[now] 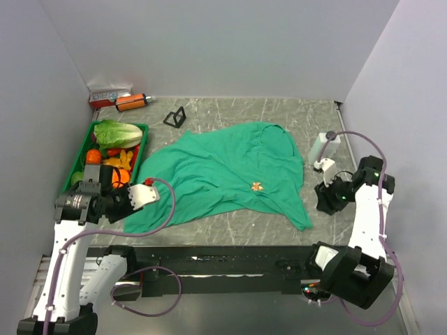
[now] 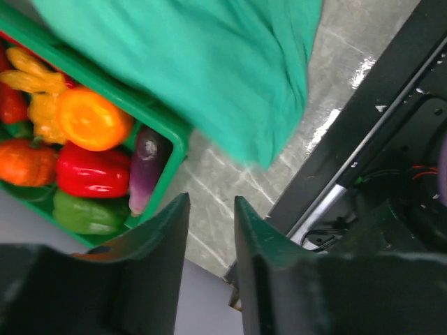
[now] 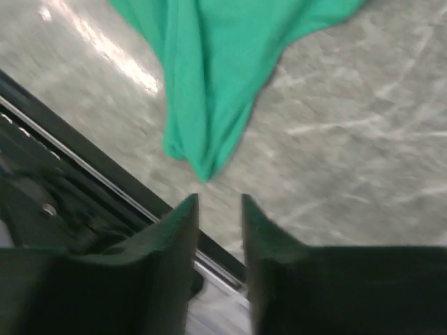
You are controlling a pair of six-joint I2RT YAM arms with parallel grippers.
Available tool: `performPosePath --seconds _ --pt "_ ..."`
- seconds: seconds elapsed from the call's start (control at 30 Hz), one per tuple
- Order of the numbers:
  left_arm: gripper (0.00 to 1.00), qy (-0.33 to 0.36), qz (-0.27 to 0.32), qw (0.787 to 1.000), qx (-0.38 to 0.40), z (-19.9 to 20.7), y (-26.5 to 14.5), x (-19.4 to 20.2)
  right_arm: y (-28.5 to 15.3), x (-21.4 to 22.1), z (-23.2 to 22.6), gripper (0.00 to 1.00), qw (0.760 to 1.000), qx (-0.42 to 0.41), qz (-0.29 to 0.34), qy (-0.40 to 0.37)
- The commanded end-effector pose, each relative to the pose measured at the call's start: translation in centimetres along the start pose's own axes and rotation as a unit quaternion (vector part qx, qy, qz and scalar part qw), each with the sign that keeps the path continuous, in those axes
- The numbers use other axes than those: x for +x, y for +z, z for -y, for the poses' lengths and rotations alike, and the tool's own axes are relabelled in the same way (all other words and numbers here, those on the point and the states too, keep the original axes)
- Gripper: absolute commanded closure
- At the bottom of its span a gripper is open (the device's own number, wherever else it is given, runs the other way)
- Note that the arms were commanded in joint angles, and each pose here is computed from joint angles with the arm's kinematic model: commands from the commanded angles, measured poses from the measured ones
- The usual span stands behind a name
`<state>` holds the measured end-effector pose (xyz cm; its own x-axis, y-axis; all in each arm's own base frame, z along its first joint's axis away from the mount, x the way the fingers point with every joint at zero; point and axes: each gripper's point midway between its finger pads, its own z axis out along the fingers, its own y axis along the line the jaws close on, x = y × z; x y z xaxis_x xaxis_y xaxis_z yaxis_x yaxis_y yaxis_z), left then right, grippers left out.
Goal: Remove the brooch from the garment
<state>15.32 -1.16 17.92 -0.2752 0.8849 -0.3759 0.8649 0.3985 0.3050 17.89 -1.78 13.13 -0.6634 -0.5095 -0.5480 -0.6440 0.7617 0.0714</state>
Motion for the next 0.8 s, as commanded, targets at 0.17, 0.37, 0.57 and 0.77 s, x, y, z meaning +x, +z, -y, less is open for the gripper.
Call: performPosePath --seconds 0.17,0.37,0.57,0.77 --pt "0.49 -0.077 0.168 0.983 0.010 -6.5 2.1 -9.9 -1.6 -11.7 2.8 0.04 0.988 -0.022 0.125 -0.089" --pt "0.49 -0.141 0.284 0.945 0.082 -8.4 6.3 -19.6 4.4 -17.8 1.3 0.16 0.983 -0.071 0.158 -0.061" --pt "0.50 -0.118 0.339 0.918 0.166 -5.1 11.8 -27.4 10.2 -22.1 4.8 0.44 0.976 -0.140 0.143 0.087" --pt "0.51 -0.167 0.312 0.905 0.236 -1.6 18.0 -32.3 14.7 -25.4 8.0 0.63 0.970 -0.130 0.130 0.160"
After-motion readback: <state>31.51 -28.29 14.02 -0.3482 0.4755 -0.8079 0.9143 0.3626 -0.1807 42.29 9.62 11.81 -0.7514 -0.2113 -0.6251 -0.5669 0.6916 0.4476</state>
